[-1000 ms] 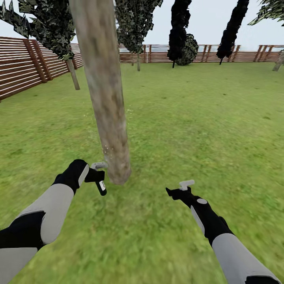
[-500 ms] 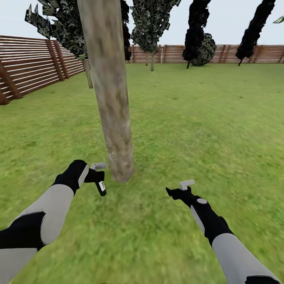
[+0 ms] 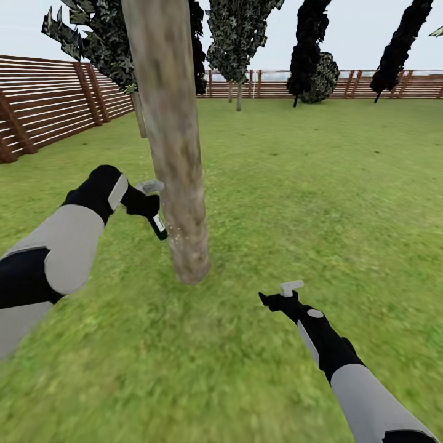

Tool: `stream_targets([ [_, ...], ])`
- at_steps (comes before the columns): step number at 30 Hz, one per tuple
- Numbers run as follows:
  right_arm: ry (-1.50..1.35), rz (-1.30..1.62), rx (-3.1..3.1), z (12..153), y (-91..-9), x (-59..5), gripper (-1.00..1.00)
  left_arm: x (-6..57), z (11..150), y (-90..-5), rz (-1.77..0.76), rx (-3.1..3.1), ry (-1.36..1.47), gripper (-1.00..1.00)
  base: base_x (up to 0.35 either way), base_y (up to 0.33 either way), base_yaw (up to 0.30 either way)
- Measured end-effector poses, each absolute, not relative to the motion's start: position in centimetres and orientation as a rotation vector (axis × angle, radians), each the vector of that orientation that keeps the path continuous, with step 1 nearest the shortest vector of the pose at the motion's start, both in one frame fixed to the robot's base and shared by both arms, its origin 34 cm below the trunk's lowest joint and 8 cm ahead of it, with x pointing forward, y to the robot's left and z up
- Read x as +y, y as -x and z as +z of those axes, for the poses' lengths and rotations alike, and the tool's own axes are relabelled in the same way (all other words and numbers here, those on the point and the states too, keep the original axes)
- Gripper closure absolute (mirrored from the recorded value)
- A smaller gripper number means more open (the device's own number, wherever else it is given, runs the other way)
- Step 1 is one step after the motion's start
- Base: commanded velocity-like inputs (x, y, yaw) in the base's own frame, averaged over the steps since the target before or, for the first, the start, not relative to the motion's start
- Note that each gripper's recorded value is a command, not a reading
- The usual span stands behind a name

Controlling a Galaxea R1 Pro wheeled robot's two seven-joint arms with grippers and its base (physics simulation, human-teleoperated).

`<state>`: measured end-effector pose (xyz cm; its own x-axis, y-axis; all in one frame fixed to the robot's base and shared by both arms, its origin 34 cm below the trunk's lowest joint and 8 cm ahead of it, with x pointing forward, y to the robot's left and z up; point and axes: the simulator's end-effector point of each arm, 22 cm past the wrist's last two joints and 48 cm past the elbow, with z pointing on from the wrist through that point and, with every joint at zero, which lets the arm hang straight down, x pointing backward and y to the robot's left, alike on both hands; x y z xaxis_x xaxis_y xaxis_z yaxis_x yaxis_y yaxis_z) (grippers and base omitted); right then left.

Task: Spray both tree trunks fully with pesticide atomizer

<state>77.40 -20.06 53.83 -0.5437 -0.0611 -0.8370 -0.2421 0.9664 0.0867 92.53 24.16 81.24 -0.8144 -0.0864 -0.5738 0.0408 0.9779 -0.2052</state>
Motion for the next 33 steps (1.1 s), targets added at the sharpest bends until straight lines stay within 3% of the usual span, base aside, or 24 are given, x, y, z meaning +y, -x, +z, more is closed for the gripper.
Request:
stream_targets([
  [6, 0.212, 0.237, 2.141, 53.8, -77.4, -20.1, -1.0, 24.1, 80.7, -92.3, -0.27, 2.538, 0.023, 1.0, 0.0, 0.0, 0.0],
  [13, 0.212, 0.237, 2.142, 53.7, -77.4, -20.1, -1.0, 24.7, 70.0, -87.2, -0.193, 2.715, -0.024, 1.0, 0.0, 0.0, 0.0],
  [24, 0.212, 0.237, 2.141, 53.8, -77.4, -20.1, -1.0, 25.3, 77.3, -90.5, -0.146, 2.62, -0.123, 1.0, 0.0, 0.0, 0.0],
  [33, 0.212, 0.237, 2.142, 53.7, -77.4, -20.0, -1.0, 25.1, 77.0, -90.4, -0.128, 2.625, -0.142, 1.0, -0.029, -0.235, 0.152],
])
